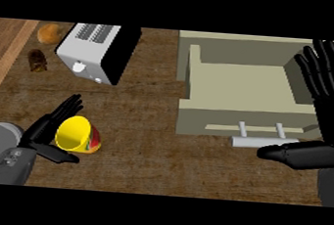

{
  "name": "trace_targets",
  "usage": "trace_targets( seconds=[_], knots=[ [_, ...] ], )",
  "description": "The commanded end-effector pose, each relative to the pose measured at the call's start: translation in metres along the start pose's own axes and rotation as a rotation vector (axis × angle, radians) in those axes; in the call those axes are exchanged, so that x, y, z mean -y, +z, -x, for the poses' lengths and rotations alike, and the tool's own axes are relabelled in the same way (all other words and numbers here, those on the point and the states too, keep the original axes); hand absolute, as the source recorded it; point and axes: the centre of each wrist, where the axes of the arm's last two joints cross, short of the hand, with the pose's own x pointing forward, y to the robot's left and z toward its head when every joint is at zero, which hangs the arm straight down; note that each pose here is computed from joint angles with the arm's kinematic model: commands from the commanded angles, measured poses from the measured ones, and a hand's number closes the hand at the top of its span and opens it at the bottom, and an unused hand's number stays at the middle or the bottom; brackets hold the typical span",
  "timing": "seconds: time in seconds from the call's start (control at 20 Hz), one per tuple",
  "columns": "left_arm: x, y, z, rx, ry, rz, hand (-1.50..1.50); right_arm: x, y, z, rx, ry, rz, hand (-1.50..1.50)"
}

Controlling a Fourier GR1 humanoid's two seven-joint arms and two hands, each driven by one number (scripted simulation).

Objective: Pick up the cup, place it into the drawer and close the drawer

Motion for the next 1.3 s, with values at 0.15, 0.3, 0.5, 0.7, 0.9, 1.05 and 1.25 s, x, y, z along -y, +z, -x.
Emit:
trace_targets(
  seconds=[0.15, 0.3, 0.5, 0.7, 0.9, 1.05, 1.25],
  knots=[
    [0.016, -0.013, 0.008, 0.146, 0.104, 0.088, -1.5, 0.0, -0.009, 0.002, -0.006, -0.002, -0.019, -1.5],
    [0.012, -0.013, 0.006, 0.142, 0.109, 0.076, -1.5, -0.006, -0.007, 0.0, -0.001, -0.02, -0.015, -1.5],
    [0.022, -0.008, 0.017, 0.16, 0.098, 0.082, -1.5, -0.01, -0.014, -0.003, -0.006, -0.012, -0.022, -1.5],
    [0.047, -0.02, 0.025, 0.149, 0.129, 0.121, -1.5, 0.0, -0.014, -0.003, -0.01, 0.011, -0.022, -1.5],
    [0.035, -0.028, 0.014, 0.15, 0.169, 0.164, -1.5, -0.001, -0.011, -0.004, -0.009, -0.006, -0.017, -1.5],
    [0.041, -0.03, 0.016, 0.15, 0.241, 0.204, -1.5, -0.004, -0.01, 0.004, -0.018, -0.001, -0.018, -1.5],
    [0.071, -0.043, 0.021, 0.255, 0.235, 0.221, 1.5, 0.009, -0.017, -0.004, 0.003, 0.001, -0.005, -1.5]
  ],
)
